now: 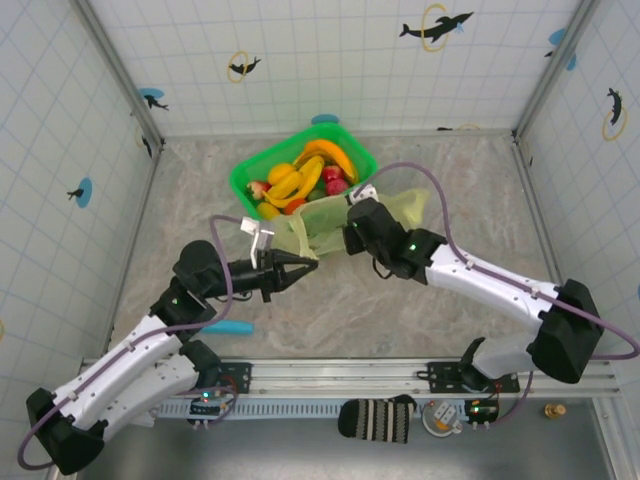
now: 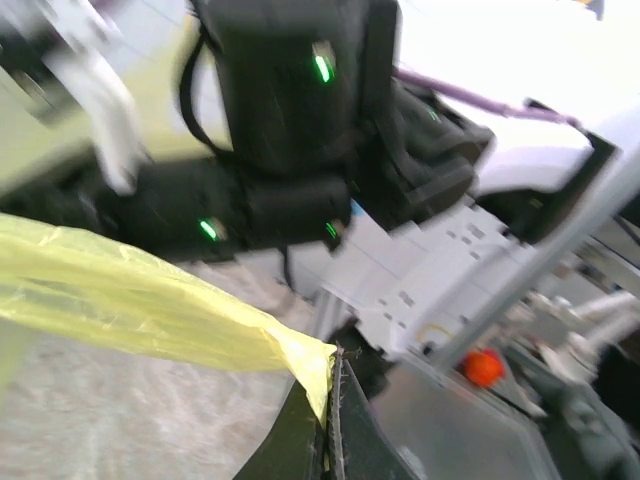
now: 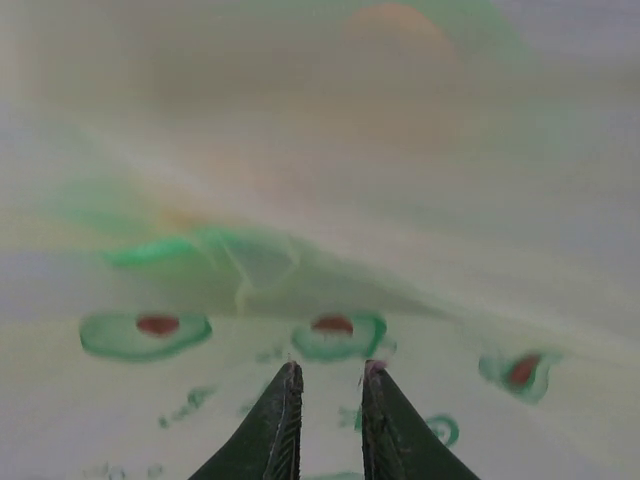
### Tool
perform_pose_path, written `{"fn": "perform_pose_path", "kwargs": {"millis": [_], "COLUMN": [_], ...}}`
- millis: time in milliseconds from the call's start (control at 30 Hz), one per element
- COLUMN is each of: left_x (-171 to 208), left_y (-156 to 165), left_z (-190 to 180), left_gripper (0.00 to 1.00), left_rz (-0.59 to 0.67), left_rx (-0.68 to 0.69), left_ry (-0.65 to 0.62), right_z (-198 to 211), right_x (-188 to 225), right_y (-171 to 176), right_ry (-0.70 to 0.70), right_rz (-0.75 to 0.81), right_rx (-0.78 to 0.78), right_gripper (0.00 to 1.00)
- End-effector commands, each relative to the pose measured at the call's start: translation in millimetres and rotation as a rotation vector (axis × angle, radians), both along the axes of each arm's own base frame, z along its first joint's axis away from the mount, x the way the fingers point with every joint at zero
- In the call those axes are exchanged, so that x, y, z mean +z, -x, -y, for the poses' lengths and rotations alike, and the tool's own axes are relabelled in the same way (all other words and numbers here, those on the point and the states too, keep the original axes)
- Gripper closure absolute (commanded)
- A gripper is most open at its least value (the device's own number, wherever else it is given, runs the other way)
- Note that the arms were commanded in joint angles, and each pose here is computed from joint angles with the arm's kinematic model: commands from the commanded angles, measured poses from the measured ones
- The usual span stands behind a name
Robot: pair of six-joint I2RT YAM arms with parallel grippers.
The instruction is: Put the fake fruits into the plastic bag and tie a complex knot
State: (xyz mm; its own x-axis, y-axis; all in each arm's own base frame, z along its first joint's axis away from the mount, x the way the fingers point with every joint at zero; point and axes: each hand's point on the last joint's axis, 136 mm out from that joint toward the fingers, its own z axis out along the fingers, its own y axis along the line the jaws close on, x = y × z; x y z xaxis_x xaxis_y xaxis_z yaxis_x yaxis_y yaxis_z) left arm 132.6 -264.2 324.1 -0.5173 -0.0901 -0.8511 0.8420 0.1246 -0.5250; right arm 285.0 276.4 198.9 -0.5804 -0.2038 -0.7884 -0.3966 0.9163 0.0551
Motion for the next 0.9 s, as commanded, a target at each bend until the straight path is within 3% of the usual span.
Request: {"fn": "perform_pose_path", "kwargs": {"millis": [0, 167, 400, 700, 867], "left_x": [20, 31, 0, -49, -60], "left_y": [-34, -46, -56, -58, -48], "left_z": [-7, -1, 9, -6, -1], "left_gripper": [1.0, 1.0, 1.0, 1.0, 1.0], "left_rz": [0.041, 0.035, -0.035, -0.069, -0.074], "left_rx": [0.199, 0.222, 0.215, 0.286, 0.213], "left_ry": [-0.006, 0.006, -0.077, -0.218, -0.256], "right_z": [26, 43, -12, -41, -12], "right_x": [-48, -77, 17, 156, 192], "right_y": [30, 35, 50, 110, 51], "right_ry": [0.072, 0.083, -0.031, -0.528, -0.758], "right_rz": [-0.148, -0.253, -0.126, -0.102, -0.021], "right_rx": [0.009, -0.003, 0.249, 0.699, 0.559], "right_gripper": [0.74, 0.62, 0.35, 0.36, 0.37]}}
